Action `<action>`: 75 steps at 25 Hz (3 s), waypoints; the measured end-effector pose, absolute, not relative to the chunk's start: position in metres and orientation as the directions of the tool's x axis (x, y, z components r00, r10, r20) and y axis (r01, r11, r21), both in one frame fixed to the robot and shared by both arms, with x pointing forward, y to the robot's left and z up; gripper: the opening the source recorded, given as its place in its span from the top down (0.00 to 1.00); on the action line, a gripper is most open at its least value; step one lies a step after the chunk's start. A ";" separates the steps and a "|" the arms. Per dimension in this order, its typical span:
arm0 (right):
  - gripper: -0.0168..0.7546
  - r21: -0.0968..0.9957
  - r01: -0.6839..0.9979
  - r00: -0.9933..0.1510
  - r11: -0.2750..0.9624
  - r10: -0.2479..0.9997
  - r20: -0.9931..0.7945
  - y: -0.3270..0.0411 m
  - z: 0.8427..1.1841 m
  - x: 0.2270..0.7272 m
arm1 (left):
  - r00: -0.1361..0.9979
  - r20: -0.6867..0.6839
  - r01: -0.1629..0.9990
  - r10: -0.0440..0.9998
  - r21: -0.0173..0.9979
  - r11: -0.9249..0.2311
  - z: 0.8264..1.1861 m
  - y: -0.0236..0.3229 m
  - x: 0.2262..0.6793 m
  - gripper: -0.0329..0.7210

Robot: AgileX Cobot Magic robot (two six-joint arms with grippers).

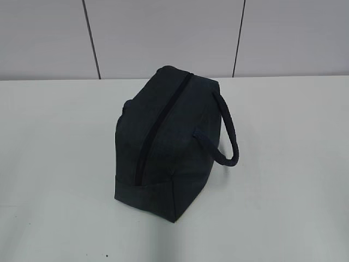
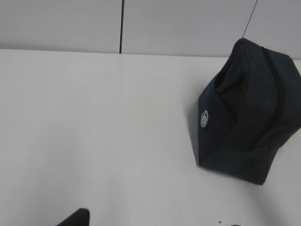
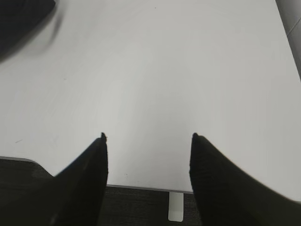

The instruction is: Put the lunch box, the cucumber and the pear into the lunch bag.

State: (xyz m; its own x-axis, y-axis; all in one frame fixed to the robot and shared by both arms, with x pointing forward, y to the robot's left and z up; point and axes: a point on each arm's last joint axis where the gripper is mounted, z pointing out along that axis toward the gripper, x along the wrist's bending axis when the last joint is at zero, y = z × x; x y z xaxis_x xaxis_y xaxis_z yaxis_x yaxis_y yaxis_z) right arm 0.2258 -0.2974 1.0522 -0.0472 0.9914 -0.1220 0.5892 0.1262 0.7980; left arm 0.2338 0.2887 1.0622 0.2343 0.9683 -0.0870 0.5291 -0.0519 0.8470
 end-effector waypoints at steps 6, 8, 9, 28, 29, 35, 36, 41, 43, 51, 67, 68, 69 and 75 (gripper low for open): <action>0.41 0.823 0.556 -0.054 0.119 0.993 -0.107 -0.296 1.045 0.232 | 0.211 -0.043 0.465 0.977 0.883 -0.061 1.056 0.293 0.228 0.28; 0.41 0.823 0.556 -0.054 0.116 0.993 -0.103 -0.296 1.045 0.232 | 0.196 -0.022 0.465 0.980 0.882 -0.073 1.056 0.295 0.228 0.28; 0.41 0.824 0.554 -0.054 0.116 0.993 -0.104 -0.296 1.045 0.232 | 0.194 -0.019 0.465 0.981 0.882 -0.075 1.056 0.296 0.228 0.28; 0.41 0.826 0.551 -0.052 0.114 0.993 -0.102 -0.296 1.045 0.232 | 0.193 -0.018 0.465 0.981 0.882 -0.076 1.055 0.296 0.228 0.28; 0.41 0.826 0.551 -0.052 0.114 0.993 -0.102 -0.296 1.045 0.232 | 0.191 -0.014 0.465 0.982 0.882 -0.078 1.055 0.296 0.228 0.28; 0.41 0.826 0.551 -0.052 0.114 0.993 -0.102 -0.296 1.045 0.232 | 0.208 0.041 0.455 0.977 0.881 -0.134 1.055 0.297 0.228 0.28; 0.41 0.826 0.551 -0.052 0.114 0.993 -0.102 -0.296 1.045 0.232 | 0.211 0.046 0.453 0.976 0.880 -0.140 1.055 0.297 0.228 0.28; 0.41 0.827 0.550 -0.052 0.114 0.993 -0.102 -0.296 1.045 0.232 | 0.217 0.049 0.452 0.975 0.880 -0.145 1.055 0.297 0.228 0.29; 0.41 0.827 0.550 -0.052 0.114 0.993 -0.102 -0.296 1.045 0.232 | 0.218 0.049 0.452 0.975 0.880 -0.145 1.055 0.297 0.228 0.29; 0.41 0.843 0.525 -0.049 0.115 0.993 -0.105 -0.295 1.045 0.228 | 0.219 0.049 0.451 0.974 0.880 -0.146 1.055 0.297 0.228 0.29; 0.41 0.847 0.505 -0.142 0.164 0.984 -0.106 -0.297 1.045 0.227 | 0.219 0.049 0.440 0.974 0.886 -0.144 1.055 0.297 0.226 0.30; 0.41 0.847 0.505 -0.142 0.164 0.984 -0.106 -0.297 1.045 0.227 | 0.219 0.049 0.440 0.974 0.886 -0.144 1.055 0.297 0.226 0.30; 0.41 0.847 0.505 -0.142 0.164 0.984 -0.106 -0.297 1.045 0.227 | 0.219 0.049 0.440 0.974 0.886 -0.144 1.055 0.297 0.226 0.30; 0.41 0.847 0.505 -0.142 0.164 0.984 -0.106 -0.297 1.045 0.227 | 0.219 0.049 0.440 0.974 0.886 -0.144 1.055 0.297 0.226 0.30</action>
State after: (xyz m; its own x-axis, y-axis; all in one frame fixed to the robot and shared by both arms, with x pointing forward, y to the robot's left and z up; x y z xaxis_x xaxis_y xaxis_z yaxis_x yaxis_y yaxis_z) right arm 0.2268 -0.2965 1.0449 -0.1418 0.9842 -0.1061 0.5052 0.1641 0.8473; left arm 0.2259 0.2968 1.0546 0.2194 0.9744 0.0494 0.4398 -0.1440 0.8865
